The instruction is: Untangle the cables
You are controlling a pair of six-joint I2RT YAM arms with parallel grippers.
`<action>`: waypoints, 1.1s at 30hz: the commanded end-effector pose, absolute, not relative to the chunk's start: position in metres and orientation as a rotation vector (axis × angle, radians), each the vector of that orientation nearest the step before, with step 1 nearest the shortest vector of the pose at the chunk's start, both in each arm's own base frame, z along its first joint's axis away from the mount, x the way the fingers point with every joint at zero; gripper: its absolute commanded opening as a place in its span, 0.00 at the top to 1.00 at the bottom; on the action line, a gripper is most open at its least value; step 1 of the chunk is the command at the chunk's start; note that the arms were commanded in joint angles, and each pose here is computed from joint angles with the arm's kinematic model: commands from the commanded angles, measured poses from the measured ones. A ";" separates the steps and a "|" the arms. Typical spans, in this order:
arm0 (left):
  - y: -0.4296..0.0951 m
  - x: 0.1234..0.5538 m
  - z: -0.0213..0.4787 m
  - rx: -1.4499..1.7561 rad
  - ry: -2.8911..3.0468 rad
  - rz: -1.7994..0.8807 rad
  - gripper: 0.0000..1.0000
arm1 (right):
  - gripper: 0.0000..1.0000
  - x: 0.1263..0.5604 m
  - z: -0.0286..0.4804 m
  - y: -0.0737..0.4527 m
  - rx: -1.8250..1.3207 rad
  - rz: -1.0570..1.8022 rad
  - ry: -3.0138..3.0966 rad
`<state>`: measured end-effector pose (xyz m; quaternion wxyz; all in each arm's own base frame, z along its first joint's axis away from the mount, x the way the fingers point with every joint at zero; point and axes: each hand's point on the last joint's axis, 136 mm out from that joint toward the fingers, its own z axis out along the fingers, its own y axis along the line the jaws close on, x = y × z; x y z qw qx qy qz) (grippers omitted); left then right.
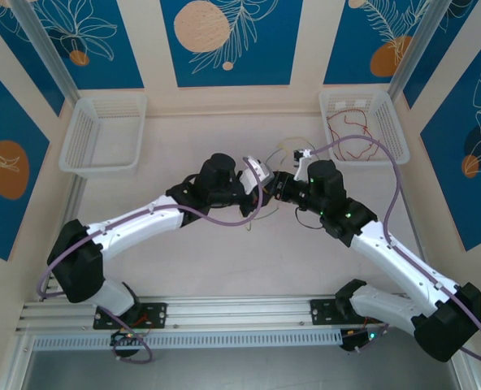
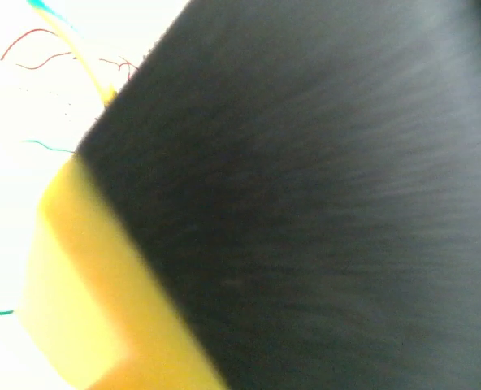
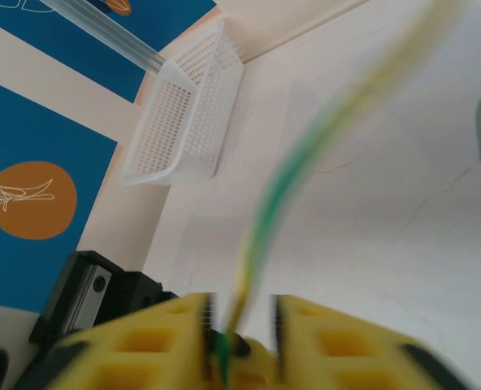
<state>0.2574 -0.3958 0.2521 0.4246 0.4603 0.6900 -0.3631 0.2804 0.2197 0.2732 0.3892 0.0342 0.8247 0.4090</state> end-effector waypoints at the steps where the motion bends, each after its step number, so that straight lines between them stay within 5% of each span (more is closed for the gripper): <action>1: -0.391 0.252 0.274 1.148 1.652 -0.918 1.00 | 0.37 0.274 0.298 0.201 0.031 0.978 2.006; 7: -0.378 0.235 0.288 1.164 1.613 -0.963 1.00 | 0.12 0.254 0.337 0.166 -0.068 0.909 1.829; 12: -0.351 0.224 0.295 1.187 1.600 -1.037 1.00 | 0.02 0.240 0.335 0.162 -0.305 0.791 1.805; 17: -0.320 0.222 0.303 1.169 1.612 -1.111 1.00 | 0.16 0.210 0.299 0.202 -0.797 0.701 1.888; 23: -0.305 0.208 0.312 1.213 1.561 -1.143 1.00 | 0.10 0.182 0.303 0.234 -1.127 0.525 1.594; 28: -0.305 0.194 0.317 1.263 1.517 -1.204 1.00 | 0.11 0.206 0.303 0.266 -1.226 0.308 1.481; 31: -0.304 0.188 0.319 1.283 1.504 -1.231 1.00 | 0.17 0.220 0.303 0.278 -1.260 0.253 1.442; 33: -0.303 0.186 0.320 1.292 1.500 -1.230 1.00 | 0.35 0.225 0.308 0.283 -1.270 0.264 1.423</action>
